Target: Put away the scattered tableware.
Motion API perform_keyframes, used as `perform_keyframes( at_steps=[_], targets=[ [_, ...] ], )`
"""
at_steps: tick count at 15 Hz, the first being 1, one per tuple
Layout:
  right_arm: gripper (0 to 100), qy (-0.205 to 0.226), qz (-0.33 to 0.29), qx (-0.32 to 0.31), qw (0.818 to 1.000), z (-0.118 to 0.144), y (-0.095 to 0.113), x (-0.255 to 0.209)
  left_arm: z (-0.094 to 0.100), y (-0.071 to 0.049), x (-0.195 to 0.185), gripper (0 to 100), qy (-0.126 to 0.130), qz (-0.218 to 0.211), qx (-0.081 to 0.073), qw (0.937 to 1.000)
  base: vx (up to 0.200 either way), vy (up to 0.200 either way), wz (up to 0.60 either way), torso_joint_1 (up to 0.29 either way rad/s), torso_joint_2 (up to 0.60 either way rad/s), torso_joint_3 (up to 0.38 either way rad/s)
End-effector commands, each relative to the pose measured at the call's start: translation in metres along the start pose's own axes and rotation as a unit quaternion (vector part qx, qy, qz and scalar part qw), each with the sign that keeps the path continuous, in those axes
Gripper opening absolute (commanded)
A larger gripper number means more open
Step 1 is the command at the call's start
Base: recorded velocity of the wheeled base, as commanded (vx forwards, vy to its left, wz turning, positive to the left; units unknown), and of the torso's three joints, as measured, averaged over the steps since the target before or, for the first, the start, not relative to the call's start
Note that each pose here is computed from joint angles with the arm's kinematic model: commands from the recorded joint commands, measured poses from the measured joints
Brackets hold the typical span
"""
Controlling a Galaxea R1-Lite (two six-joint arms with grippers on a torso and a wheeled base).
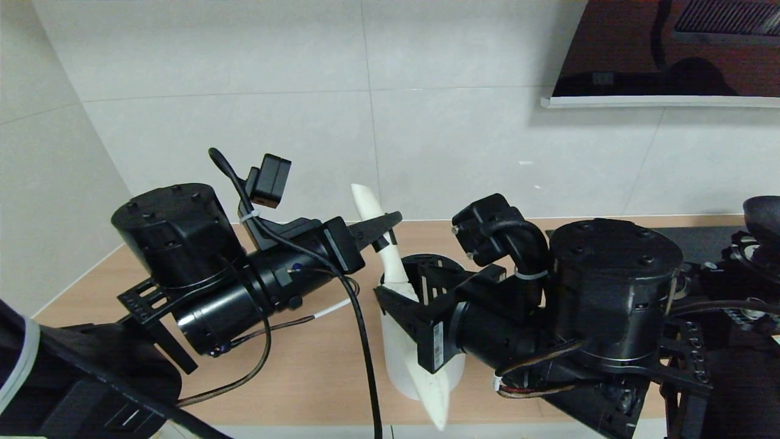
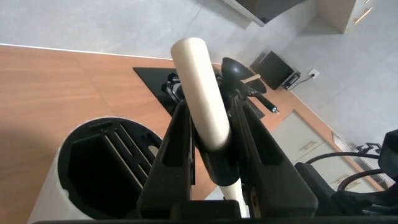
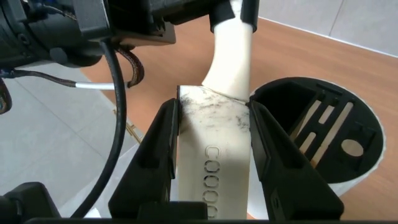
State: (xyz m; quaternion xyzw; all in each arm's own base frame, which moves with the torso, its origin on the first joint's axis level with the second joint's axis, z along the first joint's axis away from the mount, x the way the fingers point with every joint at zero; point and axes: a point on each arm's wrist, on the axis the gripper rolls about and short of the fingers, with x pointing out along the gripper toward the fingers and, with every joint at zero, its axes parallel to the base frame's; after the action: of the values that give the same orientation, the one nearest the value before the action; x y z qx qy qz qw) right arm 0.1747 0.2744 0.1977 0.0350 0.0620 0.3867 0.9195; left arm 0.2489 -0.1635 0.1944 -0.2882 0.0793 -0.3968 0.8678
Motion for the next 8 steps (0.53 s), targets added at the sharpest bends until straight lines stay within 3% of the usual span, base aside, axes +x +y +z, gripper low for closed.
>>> perform_keyframes(
  at_steps=[1,4,8],
  targets=[
    [100,0.004,0.0,-0.001,1.0,-0.001,0.0,0.0,0.003,-0.003,-0.001,0,-0.006,-0.004,0.001,1.0,0.0,0.0,0.0,0.0,0.0,0.0],
    [100,0.002,-0.001,-0.001,1.0,0.0,0.0,-0.001,0.008,-0.008,-0.005,0,-0.013,-0.011,0.004,0.9998,0.0,0.0,0.0,0.0,0.0,0.0],
    [100,-0.065,-0.039,0.013,0.997,0.043,-0.032,-0.033,0.031,-0.028,-0.022,0,-0.048,-0.031,0.016,0.9982,0.0,0.0,0.0,0.0,0.0,0.0]
  ],
)
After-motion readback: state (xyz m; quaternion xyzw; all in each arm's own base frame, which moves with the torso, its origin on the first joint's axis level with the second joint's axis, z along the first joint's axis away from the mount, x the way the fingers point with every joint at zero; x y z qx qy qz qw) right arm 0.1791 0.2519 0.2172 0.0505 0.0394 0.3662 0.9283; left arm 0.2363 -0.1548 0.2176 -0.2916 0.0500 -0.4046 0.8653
